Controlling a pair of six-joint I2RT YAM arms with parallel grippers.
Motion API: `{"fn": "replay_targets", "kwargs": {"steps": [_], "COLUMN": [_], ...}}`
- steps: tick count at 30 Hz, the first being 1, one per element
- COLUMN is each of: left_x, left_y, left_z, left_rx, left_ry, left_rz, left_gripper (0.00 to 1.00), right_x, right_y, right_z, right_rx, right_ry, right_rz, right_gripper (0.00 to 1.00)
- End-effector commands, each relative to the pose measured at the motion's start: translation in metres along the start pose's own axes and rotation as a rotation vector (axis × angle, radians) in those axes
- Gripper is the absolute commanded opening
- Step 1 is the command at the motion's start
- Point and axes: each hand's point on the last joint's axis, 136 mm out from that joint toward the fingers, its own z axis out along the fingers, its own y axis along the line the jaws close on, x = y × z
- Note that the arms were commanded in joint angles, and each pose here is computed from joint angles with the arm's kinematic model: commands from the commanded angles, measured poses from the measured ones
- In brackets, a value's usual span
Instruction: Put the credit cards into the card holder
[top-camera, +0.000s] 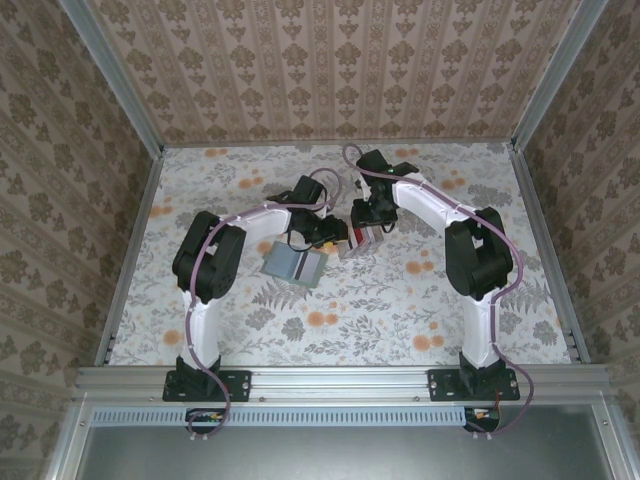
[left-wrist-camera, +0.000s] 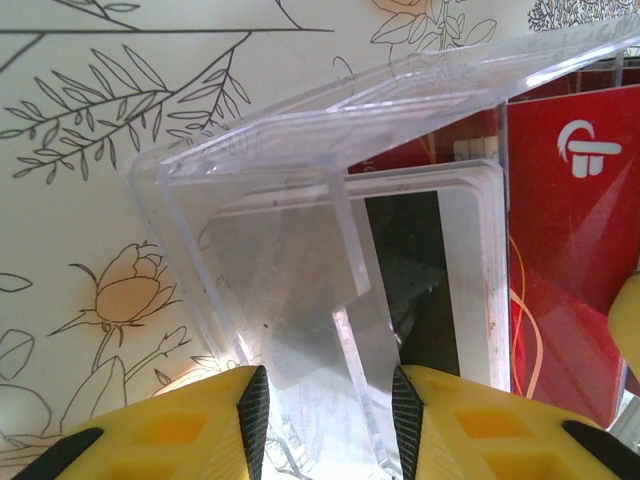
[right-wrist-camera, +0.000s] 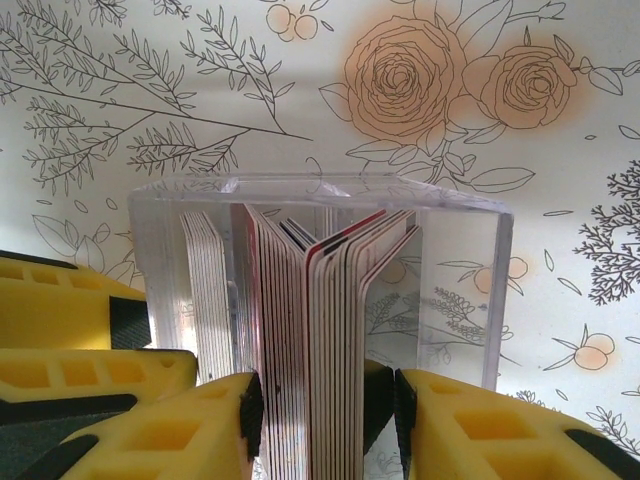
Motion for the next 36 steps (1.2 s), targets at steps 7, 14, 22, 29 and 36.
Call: {"fn": "replay_targets", "kwargs": {"steps": [7,14,22,29,36], "left_x": [0.007,0.008,0.010,0.010,0.010], "left_y": [0.000,0.001,0.003,0.003,0.003], "left_z": [0.001,0.001,0.002,0.001,0.002], "left_rx": [-0.010,-0.011,-0.013,-0.014,-0.014], "left_ry": [0.018,0.020,0.022,0.022,0.021], "left_rz": [-0.009,-0.008,-0.011,-0.010,-0.014], "left_gripper": [0.40,0.41,0.41,0.41,0.41], "right_x": [-0.005,-0.004,-0.004,-0.007,-0.007], "right_y": [0.017,0.015,0.008,-0.006,-0.011], "right_z": [-0.032,-0.030,-0.030,-0.033,-0.032], "right_rx": [-0.063,-0.055,-0.044,-0.032,-0.039], "right_ry": [-0.040,-0.035,-0.036,-0.050,-0.052], "right_rz": [-0.010,-0.010,-0.006,0.012,0.026], "right_gripper": [0.40,0.34,0.08,0.00,0.08]}}
